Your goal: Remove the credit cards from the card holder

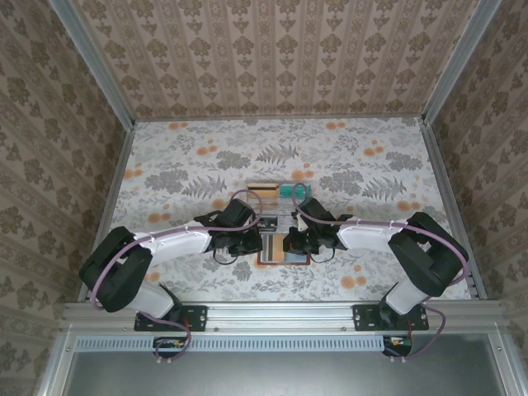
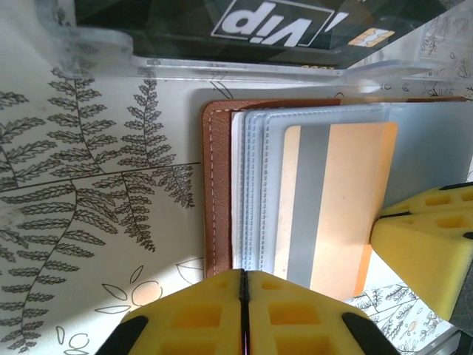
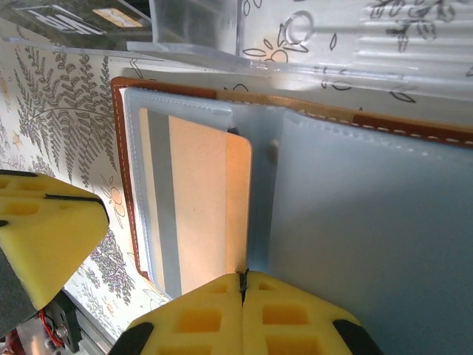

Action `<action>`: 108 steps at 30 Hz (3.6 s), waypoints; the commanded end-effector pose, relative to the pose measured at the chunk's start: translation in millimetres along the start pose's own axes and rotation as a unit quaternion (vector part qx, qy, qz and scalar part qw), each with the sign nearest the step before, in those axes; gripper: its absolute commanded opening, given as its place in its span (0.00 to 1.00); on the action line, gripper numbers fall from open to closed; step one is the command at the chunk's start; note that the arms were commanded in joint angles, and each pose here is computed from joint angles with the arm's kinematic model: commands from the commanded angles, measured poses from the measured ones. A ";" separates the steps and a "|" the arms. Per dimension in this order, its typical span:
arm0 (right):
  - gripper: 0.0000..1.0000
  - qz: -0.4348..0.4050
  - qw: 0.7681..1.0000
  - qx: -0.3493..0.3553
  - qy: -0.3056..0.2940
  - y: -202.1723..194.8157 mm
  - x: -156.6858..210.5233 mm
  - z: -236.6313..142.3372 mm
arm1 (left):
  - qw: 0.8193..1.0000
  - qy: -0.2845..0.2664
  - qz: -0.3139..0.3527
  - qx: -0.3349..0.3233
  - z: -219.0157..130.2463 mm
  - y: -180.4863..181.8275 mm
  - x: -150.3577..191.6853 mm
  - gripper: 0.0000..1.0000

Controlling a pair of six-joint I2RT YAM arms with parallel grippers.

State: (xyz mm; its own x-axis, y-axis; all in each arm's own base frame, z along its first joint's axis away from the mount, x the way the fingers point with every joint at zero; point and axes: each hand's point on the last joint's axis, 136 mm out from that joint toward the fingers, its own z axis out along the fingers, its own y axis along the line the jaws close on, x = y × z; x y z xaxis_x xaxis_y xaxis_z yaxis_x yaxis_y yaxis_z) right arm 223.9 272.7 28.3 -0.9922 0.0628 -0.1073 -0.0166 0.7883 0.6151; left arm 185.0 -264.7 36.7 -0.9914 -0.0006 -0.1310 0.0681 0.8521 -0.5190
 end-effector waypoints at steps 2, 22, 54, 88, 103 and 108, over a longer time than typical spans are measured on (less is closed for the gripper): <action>0.00 -0.005 1.000 0.025 0.002 -11.4 4.8 -9.1 | 1.000 0.002 0.001 -0.004 -1.1 0.4 -0.5 0.08; 0.04 -0.005 1.000 0.017 0.010 -8.0 1.6 -4.1 | 0.999 0.030 0.021 0.003 24.0 -17.0 8.9 0.00; 0.00 0.014 0.999 0.029 -0.004 -33.5 -3.2 -21.0 | 0.996 0.051 0.011 -0.073 23.5 20.2 22.6 0.00; 0.00 -0.237 0.964 0.109 -0.052 20.0 -23.6 -133.4 | 0.988 -0.148 -0.001 0.050 -93.1 -32.7 -49.9 0.72; 0.00 -0.576 0.797 0.179 -0.042 97.5 -72.6 -126.2 | 0.958 -0.265 -0.098 0.058 -171.2 39.9 -46.2 1.00; 0.00 -0.645 0.736 0.199 -0.046 115.0 -94.5 -120.2 | 0.957 -0.266 -0.105 0.053 -176.3 47.1 -43.9 1.00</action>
State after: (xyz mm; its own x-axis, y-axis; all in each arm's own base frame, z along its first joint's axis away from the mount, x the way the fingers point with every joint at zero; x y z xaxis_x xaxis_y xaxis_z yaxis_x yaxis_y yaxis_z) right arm 283.0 278.2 192.9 -0.3253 -0.7968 -0.5093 -0.8652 0.4681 -0.1797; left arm 218.5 -138.7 171.7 -0.7786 -0.4590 -0.4278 -0.0685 0.7399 -0.6692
